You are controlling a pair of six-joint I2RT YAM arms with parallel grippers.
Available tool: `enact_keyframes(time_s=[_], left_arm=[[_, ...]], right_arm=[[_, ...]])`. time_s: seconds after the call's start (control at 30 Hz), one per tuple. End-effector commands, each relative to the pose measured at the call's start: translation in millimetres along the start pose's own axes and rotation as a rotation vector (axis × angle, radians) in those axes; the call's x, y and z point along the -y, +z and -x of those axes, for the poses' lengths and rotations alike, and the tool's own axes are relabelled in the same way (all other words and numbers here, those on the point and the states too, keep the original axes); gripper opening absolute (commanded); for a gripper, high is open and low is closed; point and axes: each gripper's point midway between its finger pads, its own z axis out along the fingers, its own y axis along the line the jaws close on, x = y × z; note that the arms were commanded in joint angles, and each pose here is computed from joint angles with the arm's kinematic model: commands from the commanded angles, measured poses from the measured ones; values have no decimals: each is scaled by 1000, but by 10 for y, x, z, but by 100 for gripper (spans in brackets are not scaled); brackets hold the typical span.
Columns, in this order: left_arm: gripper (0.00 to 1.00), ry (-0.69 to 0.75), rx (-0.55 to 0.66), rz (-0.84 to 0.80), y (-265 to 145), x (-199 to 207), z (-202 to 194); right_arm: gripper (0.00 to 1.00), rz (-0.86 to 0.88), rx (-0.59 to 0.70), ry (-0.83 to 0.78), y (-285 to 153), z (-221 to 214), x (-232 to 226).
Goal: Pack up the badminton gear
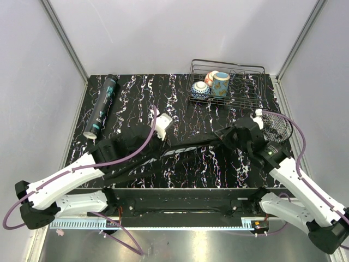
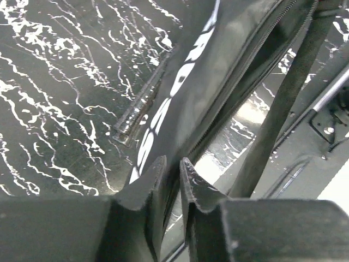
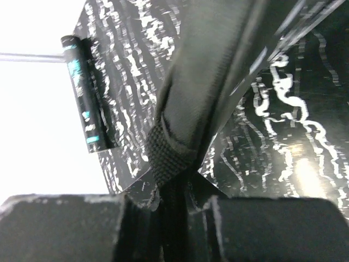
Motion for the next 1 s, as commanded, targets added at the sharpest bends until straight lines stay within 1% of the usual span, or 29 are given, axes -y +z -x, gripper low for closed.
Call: enact_keyframes(time_s=[0.0, 0.03, 0.1, 0.17, 0.2, 0.23, 0.3, 0.33, 0.43, 0.47, 0.5, 0.53, 0.57, 0.67, 0.7, 0.73, 0.77, 0.83, 0.9, 0.93, 0.97], left_arm=[[27, 8, 110, -110, -148, 171, 271], [38, 8, 108, -126, -165, 191, 257], [49, 18, 125, -152, -255, 215, 269], [59, 20, 148, -165, -361, 214, 291], [61, 19, 160, -167, -405, 211, 309], [62, 16, 177, -150, -453, 176, 347], [66, -2, 202, -124, -558, 116, 397], [67, -11, 218, -97, -599, 66, 441], [71, -22, 236, -29, -663, -67, 461], [77, -18, 238, -4, -675, -117, 456], [80, -15, 227, 24, -677, -170, 424], [81, -22, 237, 74, -692, -260, 441], [83, -21, 239, 96, -704, -302, 439], [90, 5, 250, 143, -658, -382, 460], [90, 9, 246, 169, -622, -420, 461], [89, 11, 241, 229, -597, -517, 459], [89, 37, 209, 270, -507, -574, 419], [85, 61, 175, 360, -408, -717, 346], [75, 55, 155, 371, -361, -761, 324], [71, 41, 155, 346, -336, -736, 322], [63, 21, 161, 334, -322, -740, 325]], right_arm=[[0, 179, 13, -35, -335, 8, -765], [0, 185, -5, -70, -329, -108, -847], [0, 238, -10, -109, -418, -132, -1089], [0, 279, -36, -157, -368, -266, -1286], [0, 317, -37, -202, -408, -267, -1435], [0, 311, -66, -245, -297, -368, -1491], [0, 352, -55, -317, -297, -353, -1717], [0, 325, -60, -353, -140, -416, -1729], [0, 342, -53, -439, -9, -446, -1953], [0, 344, -52, -487, 20, -453, -1994], [0, 346, -52, -506, 103, -474, -2095], [0, 353, -61, -533, 141, -509, -2139], [0, 350, -67, -573, 187, -534, -2151], [0, 366, -98, -611, 309, -638, -2288], [0, 377, -108, -618, 347, -676, -2351], [0, 394, -128, -625, 351, -728, -2387], [0, 408, -135, -647, 356, -749, -2416], [0, 438, -160, -674, 382, -817, -2472], [0, 465, -173, -728, 416, -853, -2504], [0, 490, -195, -749, 403, -892, -2518], [0, 498, -189, -772, 447, -842, -2520]])
